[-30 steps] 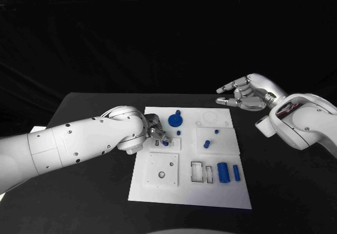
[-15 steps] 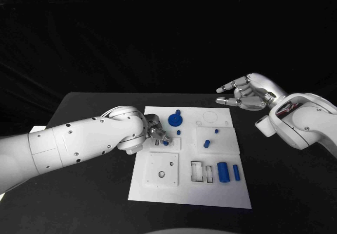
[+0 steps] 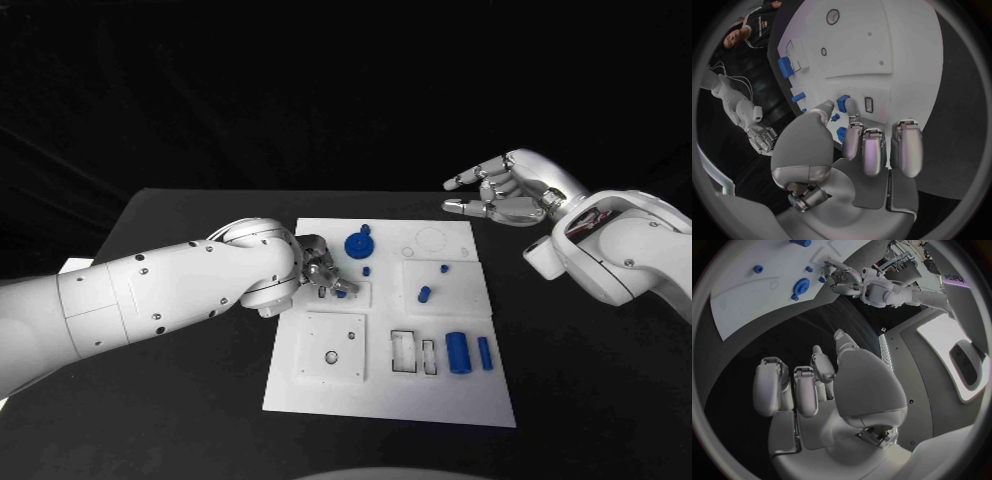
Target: Assemble the parts on the task board
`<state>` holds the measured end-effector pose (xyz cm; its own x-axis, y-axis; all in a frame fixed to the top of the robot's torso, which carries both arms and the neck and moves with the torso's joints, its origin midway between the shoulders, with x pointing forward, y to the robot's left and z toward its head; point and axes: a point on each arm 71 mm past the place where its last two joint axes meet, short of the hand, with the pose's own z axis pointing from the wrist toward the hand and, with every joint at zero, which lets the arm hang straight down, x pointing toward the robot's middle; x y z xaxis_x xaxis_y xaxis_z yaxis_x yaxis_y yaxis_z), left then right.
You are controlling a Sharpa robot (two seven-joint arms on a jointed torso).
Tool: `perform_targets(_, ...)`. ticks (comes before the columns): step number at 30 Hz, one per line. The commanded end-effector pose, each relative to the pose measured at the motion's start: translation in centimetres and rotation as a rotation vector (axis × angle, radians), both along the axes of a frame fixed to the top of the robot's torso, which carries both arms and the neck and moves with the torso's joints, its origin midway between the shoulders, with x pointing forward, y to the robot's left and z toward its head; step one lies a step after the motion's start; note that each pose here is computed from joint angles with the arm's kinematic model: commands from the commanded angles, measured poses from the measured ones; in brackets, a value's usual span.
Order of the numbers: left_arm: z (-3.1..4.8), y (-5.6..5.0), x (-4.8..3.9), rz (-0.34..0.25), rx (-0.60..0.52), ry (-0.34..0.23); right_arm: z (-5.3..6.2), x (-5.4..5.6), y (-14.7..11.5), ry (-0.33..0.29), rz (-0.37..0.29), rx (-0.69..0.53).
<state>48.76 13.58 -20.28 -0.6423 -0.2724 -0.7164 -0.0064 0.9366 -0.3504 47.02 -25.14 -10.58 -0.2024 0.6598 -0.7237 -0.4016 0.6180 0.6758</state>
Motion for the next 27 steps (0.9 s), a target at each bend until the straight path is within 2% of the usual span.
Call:
perform_targets(1, 0.00, -0.1, -0.17, -0.009, -0.007, 0.007, 0.0, -0.1, 0.1, 0.000, 0.015, -0.002)
perform_targets(10, 0.70, 0.4, -0.15, 0.004, -0.028, 0.004, 0.0, 0.0, 0.1, 0.001, 0.015, -0.002)
perform_targets(16, 2.02, 1.0, -0.04, 0.006, -0.056, 0.015, -0.1, 0.0, 0.1, 0.001, 0.015, -0.002)
perform_targets(22, 3.30, 2.6, 1.41, 0.037, -0.093, 0.087, -0.2, 0.2, 0.0, 0.006, 0.011, 0.001)
perform_targets(27, 4.31, 3.8, 2.89, 0.047, -0.087, 0.116, -0.3, 0.3, -0.1, 0.008, 0.008, 0.002)
